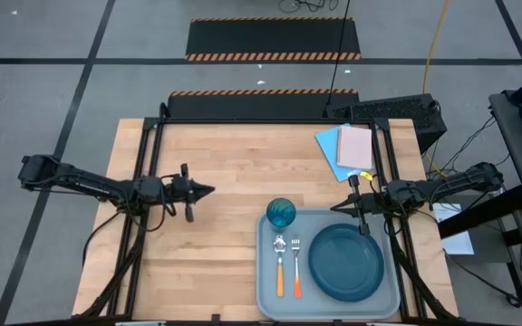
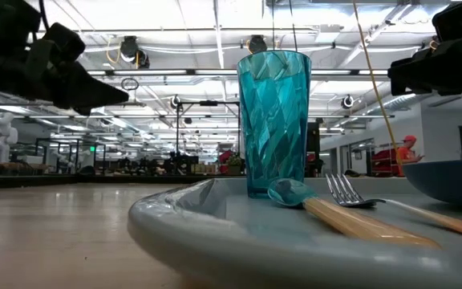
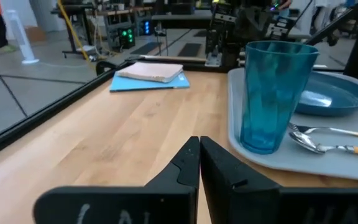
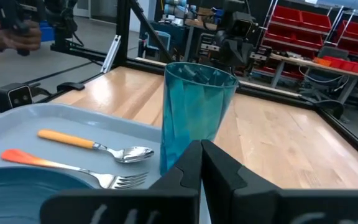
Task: Pick and place plate/cup/fork/spoon on tray
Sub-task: Return to Home Position
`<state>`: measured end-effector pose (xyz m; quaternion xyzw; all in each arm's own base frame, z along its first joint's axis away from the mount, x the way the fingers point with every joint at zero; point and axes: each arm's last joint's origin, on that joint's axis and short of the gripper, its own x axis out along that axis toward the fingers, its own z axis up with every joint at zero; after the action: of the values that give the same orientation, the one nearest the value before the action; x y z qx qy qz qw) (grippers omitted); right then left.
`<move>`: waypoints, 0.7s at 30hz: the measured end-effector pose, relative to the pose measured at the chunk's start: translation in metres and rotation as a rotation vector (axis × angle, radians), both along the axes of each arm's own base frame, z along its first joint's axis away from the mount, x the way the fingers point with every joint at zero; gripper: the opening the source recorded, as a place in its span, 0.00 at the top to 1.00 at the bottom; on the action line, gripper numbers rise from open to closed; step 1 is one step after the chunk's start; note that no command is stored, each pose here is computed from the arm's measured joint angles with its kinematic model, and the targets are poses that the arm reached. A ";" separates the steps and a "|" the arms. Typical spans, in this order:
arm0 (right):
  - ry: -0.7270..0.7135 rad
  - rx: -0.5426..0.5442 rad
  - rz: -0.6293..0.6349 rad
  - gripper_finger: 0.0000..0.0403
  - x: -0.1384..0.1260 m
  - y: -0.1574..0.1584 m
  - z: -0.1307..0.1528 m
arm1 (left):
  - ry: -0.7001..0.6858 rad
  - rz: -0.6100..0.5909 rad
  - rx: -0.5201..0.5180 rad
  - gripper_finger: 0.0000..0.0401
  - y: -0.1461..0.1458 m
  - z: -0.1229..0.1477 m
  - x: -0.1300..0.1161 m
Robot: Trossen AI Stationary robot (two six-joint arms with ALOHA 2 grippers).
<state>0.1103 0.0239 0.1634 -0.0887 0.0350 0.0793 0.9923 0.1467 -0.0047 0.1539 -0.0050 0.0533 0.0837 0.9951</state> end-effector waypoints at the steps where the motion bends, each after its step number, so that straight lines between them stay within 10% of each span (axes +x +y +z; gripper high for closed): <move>1: 0.000 0.000 0.000 1.00 0.000 0.000 0.000 | -0.002 -0.009 0.001 0.96 0.000 -0.003 -0.002; 21: 0.023 -0.005 0.004 1.00 0.000 0.000 -0.002 | -0.143 -0.067 0.091 0.96 -0.001 0.016 -0.009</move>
<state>0.1101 0.0240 0.1611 -0.0902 0.0465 0.0824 0.9914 0.1376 -0.0055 0.1699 0.0360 -0.0216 0.0522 0.9978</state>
